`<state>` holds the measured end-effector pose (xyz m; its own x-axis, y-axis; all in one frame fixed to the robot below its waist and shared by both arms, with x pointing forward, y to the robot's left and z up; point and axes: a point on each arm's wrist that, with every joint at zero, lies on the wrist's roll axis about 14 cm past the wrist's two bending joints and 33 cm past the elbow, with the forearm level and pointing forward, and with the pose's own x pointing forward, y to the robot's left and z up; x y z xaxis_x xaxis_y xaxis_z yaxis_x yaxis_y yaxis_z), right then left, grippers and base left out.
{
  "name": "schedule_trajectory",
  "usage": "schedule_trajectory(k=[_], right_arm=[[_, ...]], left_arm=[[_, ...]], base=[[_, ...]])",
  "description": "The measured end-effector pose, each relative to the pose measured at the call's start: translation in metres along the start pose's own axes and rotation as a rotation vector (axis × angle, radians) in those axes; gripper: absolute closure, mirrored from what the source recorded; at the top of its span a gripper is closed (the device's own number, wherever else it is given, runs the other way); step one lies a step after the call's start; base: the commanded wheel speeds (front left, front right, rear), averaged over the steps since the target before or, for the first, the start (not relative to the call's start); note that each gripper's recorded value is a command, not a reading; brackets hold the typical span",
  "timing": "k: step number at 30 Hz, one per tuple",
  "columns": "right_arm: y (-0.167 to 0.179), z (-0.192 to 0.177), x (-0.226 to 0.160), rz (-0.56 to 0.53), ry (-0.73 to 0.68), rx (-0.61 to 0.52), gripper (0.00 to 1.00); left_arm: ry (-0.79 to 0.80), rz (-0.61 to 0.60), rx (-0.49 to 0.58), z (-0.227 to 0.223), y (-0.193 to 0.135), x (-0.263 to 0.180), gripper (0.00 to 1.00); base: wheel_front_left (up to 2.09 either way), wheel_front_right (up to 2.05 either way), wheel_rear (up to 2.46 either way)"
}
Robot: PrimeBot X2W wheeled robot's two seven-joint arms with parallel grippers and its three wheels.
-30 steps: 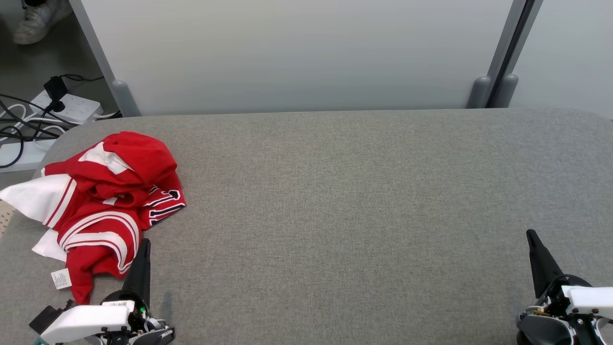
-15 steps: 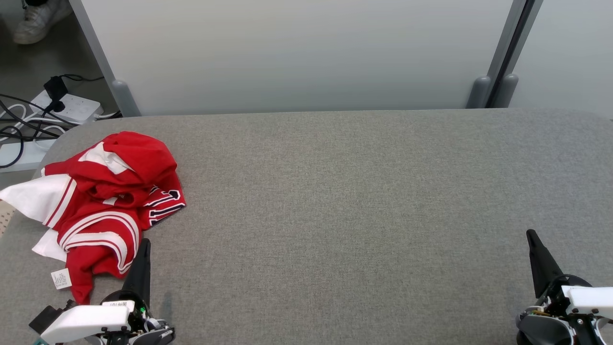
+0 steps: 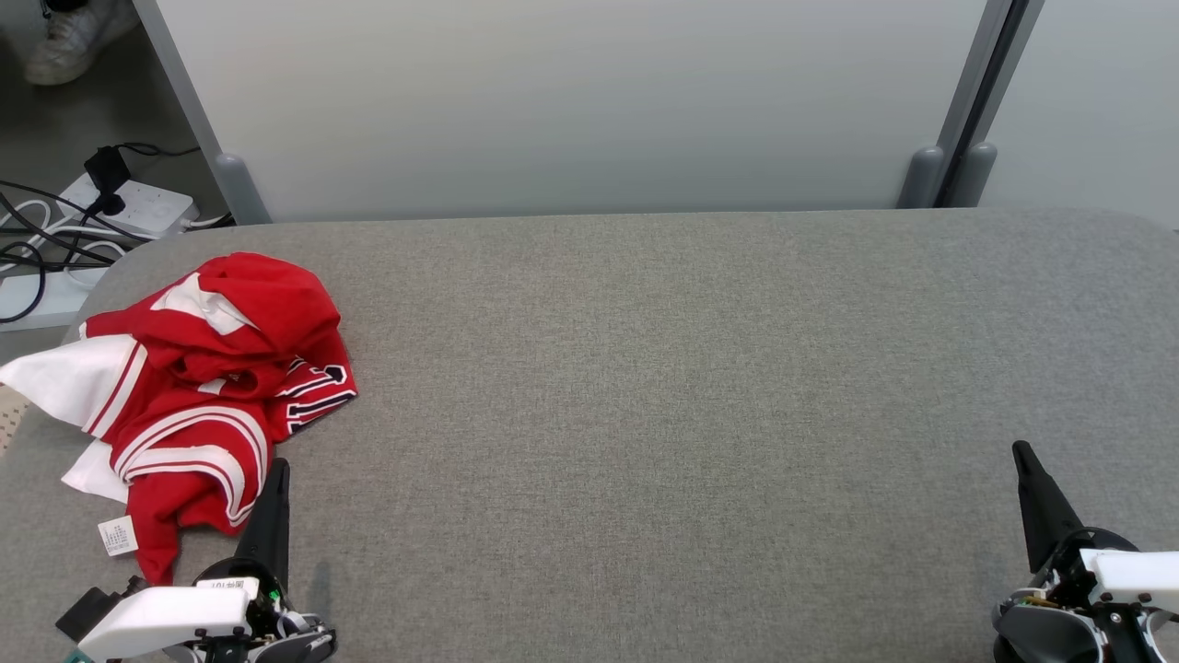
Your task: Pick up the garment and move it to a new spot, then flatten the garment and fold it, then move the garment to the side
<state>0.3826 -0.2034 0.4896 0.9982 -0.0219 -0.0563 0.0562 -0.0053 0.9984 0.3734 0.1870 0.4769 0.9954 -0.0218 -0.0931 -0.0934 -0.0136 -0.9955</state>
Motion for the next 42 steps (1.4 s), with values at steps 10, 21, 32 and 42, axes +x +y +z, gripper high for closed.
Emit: schedule_trajectory(k=[10, 21, 32, 42], right_arm=[[0.0, 0.0, 0.0, 0.0, 0.0, 0.0, 1.0], [0.0, 0.0, 0.0, 0.0, 0.0, 0.0, 1.0], [0.0, 0.0, 0.0, 0.0, 0.0, 0.0, 1.0], [-0.045, -0.009, -0.018, -0.133, 0.005, 0.032, 0.0]], left_arm=[[0.0, 0.0, 0.0, 0.0, 0.0, 0.0, 1.0], [0.0, 0.0, 0.0, 0.0, 0.0, 0.0, 1.0], [0.0, 0.0, 0.0, 0.0, 0.0, 0.0, 1.0], [-0.004, 0.156, -0.034, -0.007, 0.053, -0.024, 0.0]], base=[[0.0, 0.0, 0.0], [0.0, 0.0, 0.0], [0.0, 0.0, 0.0], [0.0, 0.0, 0.0]])
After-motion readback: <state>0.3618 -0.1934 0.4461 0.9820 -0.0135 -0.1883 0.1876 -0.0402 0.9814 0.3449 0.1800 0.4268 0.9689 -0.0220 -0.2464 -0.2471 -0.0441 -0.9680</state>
